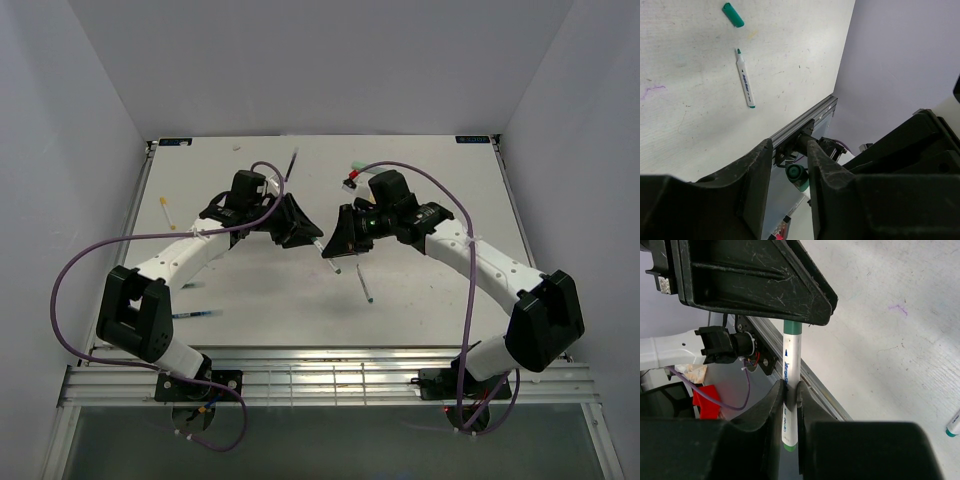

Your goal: Open the pen caps

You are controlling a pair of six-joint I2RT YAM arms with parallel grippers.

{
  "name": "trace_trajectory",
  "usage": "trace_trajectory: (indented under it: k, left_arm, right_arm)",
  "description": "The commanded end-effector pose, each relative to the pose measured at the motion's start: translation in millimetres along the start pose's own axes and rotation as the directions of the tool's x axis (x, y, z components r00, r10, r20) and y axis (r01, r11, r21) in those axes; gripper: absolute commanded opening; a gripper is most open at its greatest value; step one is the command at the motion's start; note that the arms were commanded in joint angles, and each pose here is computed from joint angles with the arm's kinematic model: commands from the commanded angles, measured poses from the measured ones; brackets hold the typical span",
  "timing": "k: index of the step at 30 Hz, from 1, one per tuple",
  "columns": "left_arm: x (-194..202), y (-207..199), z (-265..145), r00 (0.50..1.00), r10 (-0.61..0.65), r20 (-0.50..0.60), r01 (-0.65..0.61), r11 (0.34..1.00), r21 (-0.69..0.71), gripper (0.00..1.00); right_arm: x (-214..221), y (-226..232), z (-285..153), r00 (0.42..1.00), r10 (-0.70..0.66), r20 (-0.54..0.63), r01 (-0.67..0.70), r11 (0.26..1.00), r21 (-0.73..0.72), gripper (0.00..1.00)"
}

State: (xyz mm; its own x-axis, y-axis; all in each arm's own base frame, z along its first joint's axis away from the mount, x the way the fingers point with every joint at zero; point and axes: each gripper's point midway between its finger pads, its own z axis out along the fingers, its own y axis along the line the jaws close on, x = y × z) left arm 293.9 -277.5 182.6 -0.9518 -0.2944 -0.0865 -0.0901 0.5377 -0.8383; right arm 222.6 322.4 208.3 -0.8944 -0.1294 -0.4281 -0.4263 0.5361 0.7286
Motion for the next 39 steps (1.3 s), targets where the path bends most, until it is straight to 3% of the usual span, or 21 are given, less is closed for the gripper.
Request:
trace_trajectory:
  k: [1, 13, 16, 17, 18, 19, 25, 28, 29, 31, 33, 35, 36, 37, 39]
  left_arm:
    - [-6.3, -17.8, -9.8, 0.999, 0.027, 0.036, -0.029, 0.999, 0.033, 0.43]
    - [-0.9, -24.1, -11.8, 1.000, -0.002, 0.009, 0.001, 0.999, 0.052, 0.00]
    - [-0.6, -26.2, -12.5, 1.000, -0.011, 0.005, 0.011, 0.998, 0.056, 0.00]
    - [-0.6, -25.9, -11.6, 1.000, -0.013, 0.001, 0.013, 0.998, 0.055, 0.00]
    - [-0.9, -27.5, -12.2, 1.000, -0.011, 0.001, 0.011, 0.998, 0.058, 0.00]
    - [-1.4, -27.6, -12.1, 1.000, -0.014, 0.002, 0.014, 0.998, 0.056, 0.00]
    - [-3.8, -29.4, -11.2, 1.000, -0.009, 0.003, 0.009, 0.998, 0.054, 0.00]
    - [-6.0, -32.6, -11.2, 1.000, -0.007, 0.005, 0.006, 0.998, 0.059, 0.00]
    - [-6.5, -32.9, -10.6, 1.000, -0.006, 0.003, 0.006, 0.998, 0.058, 0.00]
    - [-9.1, -32.6, -8.9, 1.000, -0.015, -0.002, 0.015, 0.999, 0.045, 0.00]
    - [-11.4, -27.0, -5.9, 1.000, -0.028, -0.008, 0.029, 1.000, 0.005, 0.00]
    - [-17.5, -12.5, 0.8, 0.996, -0.093, -0.012, 0.092, 0.993, -0.077, 0.00]
    - [-20.1, -11.2, 3.0, 0.993, -0.113, -0.016, 0.111, 0.990, -0.082, 0.00]
    - [-21.8, -9.3, 5.2, 0.988, -0.154, -0.022, 0.151, 0.984, -0.093, 0.00]
    - [-34.2, -15.8, 10.8, 0.986, -0.165, -0.014, 0.163, 0.983, -0.086, 0.00]
  right_arm:
    - [-8.0, 17.0, -6.1, 0.998, -0.042, 0.043, 0.044, 0.998, -0.052, 0.08]
    - [-13.9, 14.2, 5.5, 0.998, -0.062, 0.029, 0.063, 0.997, -0.043, 0.08]
    - [-16.0, 12.9, 8.1, 0.997, -0.079, 0.026, 0.080, 0.996, -0.034, 0.12]
    - [-17.1, 12.4, 8.4, 0.996, -0.081, 0.028, 0.082, 0.996, -0.034, 0.20]
    - [-16.6, 12.2, 9.4, 0.996, -0.084, 0.025, 0.085, 0.996, -0.035, 0.36]
    - [-16.4, 12.0, 10.1, 0.996, -0.085, 0.022, 0.086, 0.995, -0.041, 0.39]
    - [-7.1, 7.9, 17.4, 0.997, -0.078, -0.015, 0.077, 0.995, -0.063, 0.41]
    - [-3.3, 5.3, 21.8, 0.996, -0.075, -0.038, 0.072, 0.995, -0.075, 0.40]
    - [-1.9, 4.7, 24.3, 0.996, -0.077, -0.046, 0.073, 0.994, -0.078, 0.35]
    - [-4.8, 3.8, 25.7, 0.995, -0.091, -0.048, 0.087, 0.994, -0.066, 0.08]
    - [4.6, -5.4, 28.8, 0.988, -0.112, -0.102, 0.113, 0.994, 0.004, 0.08]
    - [-20.9, -24.8, 22.0, 0.975, -0.211, -0.065, 0.221, 0.934, 0.282, 0.08]
    - [-24.1, -49.6, 21.6, 0.945, -0.307, -0.110, 0.320, 0.809, 0.492, 0.08]
    - [-16.1, -59.6, 11.4, 0.931, -0.316, -0.182, 0.361, 0.734, 0.576, 0.08]
    - [-20.6, -59.6, 6.2, 0.899, -0.383, -0.213, 0.422, 0.625, 0.657, 0.08]
